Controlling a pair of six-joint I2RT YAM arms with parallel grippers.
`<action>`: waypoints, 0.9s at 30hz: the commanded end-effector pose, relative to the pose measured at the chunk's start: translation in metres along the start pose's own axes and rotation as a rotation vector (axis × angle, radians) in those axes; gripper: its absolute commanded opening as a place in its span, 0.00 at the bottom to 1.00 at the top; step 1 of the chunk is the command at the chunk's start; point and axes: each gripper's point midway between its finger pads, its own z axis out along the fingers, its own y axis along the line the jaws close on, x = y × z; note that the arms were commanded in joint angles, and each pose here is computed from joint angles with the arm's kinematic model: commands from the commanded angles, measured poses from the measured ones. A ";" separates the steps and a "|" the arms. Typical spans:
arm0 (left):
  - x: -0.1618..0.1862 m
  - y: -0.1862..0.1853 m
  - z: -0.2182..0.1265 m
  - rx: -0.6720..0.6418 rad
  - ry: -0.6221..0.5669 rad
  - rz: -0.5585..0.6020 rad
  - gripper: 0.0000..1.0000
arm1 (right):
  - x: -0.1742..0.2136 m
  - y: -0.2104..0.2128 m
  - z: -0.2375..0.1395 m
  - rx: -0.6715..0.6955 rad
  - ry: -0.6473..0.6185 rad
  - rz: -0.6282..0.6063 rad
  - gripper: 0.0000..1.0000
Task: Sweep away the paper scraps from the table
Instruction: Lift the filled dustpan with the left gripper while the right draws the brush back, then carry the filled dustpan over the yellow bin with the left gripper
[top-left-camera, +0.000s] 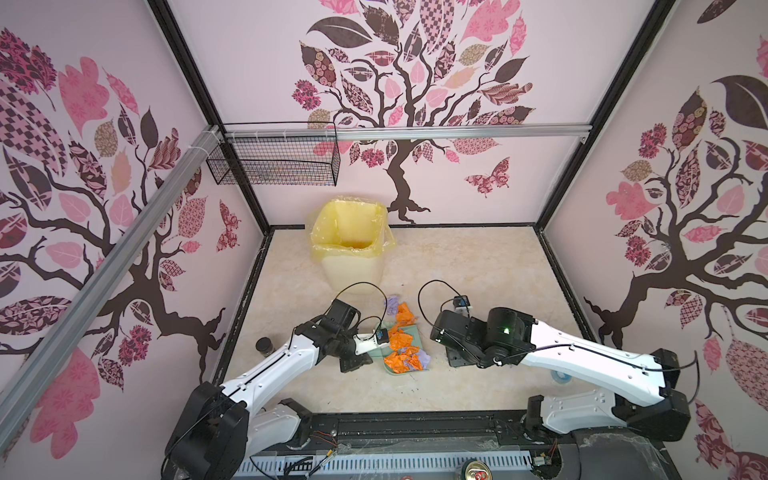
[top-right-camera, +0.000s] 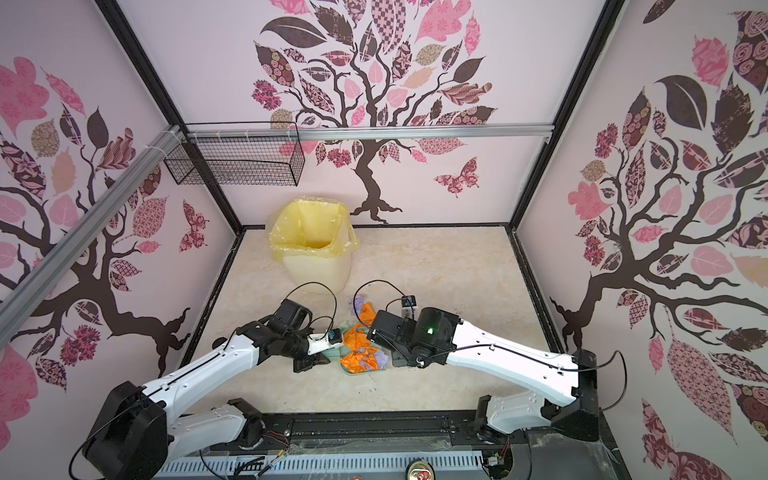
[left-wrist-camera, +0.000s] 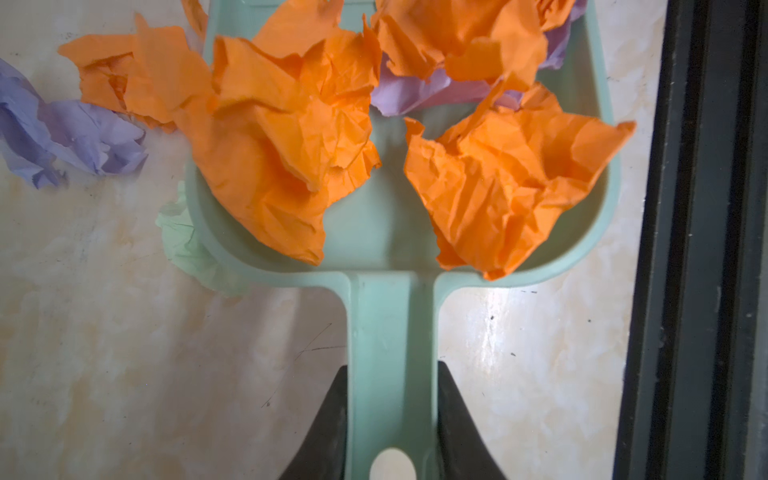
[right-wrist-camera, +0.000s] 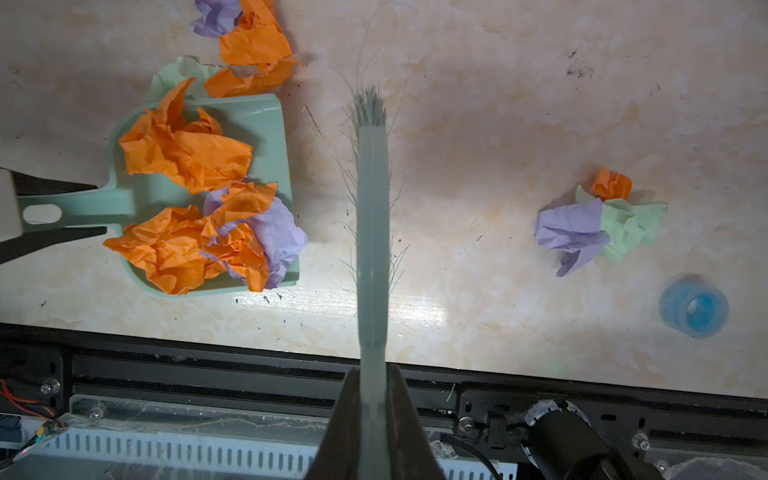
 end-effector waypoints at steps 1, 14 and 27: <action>-0.032 0.005 -0.028 -0.019 -0.095 0.012 0.00 | -0.006 -0.016 -0.008 -0.008 -0.047 0.053 0.00; -0.063 0.020 -0.113 -0.090 -0.108 0.089 0.00 | -0.005 -0.028 0.011 -0.009 -0.041 0.063 0.00; -0.090 0.069 -0.172 -0.118 -0.156 0.050 0.00 | -0.006 -0.023 0.019 -0.023 -0.041 0.041 0.00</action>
